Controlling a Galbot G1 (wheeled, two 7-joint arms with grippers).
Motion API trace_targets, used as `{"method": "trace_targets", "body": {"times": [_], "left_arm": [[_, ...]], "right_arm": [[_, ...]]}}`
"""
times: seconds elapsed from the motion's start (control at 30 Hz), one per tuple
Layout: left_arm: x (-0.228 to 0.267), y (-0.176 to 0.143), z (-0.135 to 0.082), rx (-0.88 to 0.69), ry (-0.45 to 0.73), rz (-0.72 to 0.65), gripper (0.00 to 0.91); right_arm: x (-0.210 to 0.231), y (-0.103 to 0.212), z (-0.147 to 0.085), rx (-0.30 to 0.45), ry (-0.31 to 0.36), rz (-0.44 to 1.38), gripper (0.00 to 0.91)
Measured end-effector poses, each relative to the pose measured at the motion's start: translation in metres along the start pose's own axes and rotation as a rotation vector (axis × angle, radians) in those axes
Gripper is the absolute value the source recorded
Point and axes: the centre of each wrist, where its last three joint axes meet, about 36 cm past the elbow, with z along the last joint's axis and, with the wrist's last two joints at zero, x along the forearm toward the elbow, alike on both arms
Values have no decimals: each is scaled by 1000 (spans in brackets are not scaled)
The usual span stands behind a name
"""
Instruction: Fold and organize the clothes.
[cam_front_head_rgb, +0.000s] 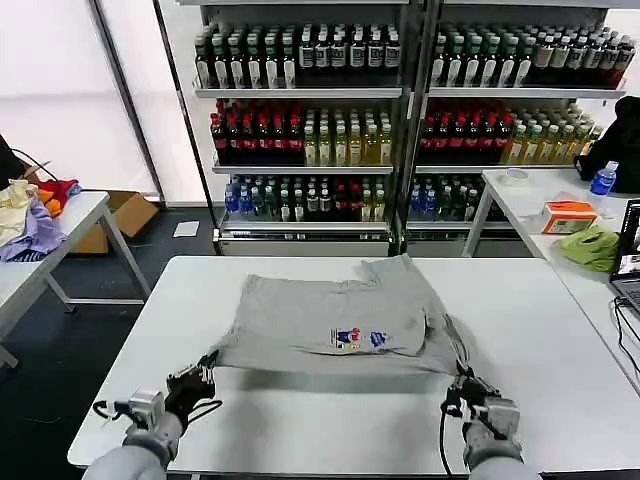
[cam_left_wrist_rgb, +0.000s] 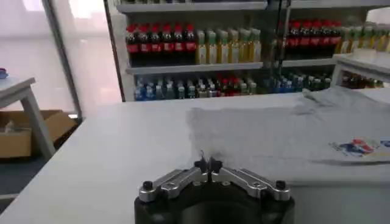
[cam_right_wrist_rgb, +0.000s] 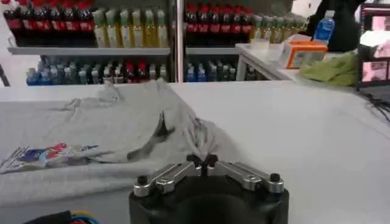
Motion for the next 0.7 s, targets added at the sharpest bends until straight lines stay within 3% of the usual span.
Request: {"method": "trace_targets", "body": {"times": [0.63,0.67,0.7], "left_arm": [[56,-12,26,-1,58,-30,10],[56,-11,28,-3,60,-33,10],[57,-11,29,-4,63,-35,40]], "right_arm": [[39,-5,15,64,36,23,0],[41,-5,17,67,42,22,171],[42,-5,18,70,48,21,615]]}}
